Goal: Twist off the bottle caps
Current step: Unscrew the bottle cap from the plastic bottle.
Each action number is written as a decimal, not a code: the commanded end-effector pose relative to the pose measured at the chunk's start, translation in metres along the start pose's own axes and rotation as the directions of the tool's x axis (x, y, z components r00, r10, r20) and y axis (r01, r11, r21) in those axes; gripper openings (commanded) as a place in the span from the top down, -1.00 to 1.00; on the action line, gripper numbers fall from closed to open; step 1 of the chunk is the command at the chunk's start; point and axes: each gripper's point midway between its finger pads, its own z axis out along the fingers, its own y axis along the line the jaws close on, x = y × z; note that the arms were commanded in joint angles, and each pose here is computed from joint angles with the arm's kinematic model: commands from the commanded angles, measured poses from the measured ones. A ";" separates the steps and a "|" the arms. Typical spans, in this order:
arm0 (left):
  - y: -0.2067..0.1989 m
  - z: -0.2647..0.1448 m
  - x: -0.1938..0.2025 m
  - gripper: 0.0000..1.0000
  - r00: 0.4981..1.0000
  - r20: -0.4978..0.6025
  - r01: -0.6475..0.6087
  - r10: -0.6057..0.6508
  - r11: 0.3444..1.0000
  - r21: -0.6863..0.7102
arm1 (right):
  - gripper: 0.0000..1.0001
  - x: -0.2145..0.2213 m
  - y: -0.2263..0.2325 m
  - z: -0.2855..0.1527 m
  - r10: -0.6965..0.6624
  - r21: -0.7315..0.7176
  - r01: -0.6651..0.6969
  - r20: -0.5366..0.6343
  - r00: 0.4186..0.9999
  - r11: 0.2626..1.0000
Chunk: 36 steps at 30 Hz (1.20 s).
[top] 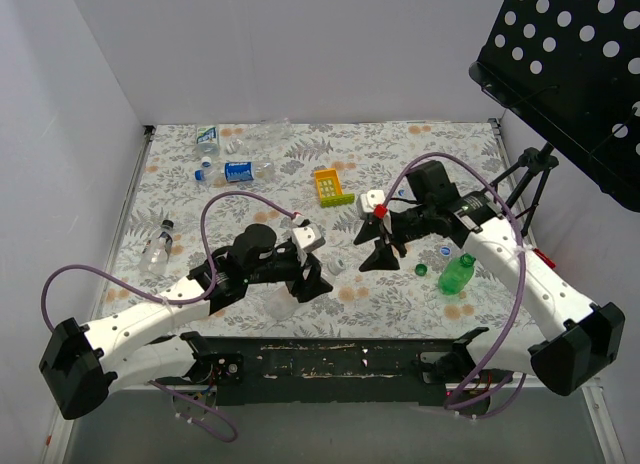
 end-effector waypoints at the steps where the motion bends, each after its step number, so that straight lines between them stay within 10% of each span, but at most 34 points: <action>1: 0.005 -0.003 -0.009 1.00 1.000 0.005 -0.021 0.021 0.999 -0.046 | -0.39 -0.018 0.008 -0.015 0.059 0.020 -0.061 0.104 0.993 0.998; 19: 0.018 0.001 -0.019 1.00 1.000 0.013 -0.016 0.018 0.992 -0.123 | -0.57 -0.015 -0.019 -0.015 0.536 0.021 -0.547 0.170 0.827 0.837; 36: 0.020 0.013 -0.026 1.00 1.000 0.020 -0.010 0.012 0.994 -0.112 | -0.54 0.009 -0.025 0.018 0.684 -0.038 -0.685 0.114 0.720 0.728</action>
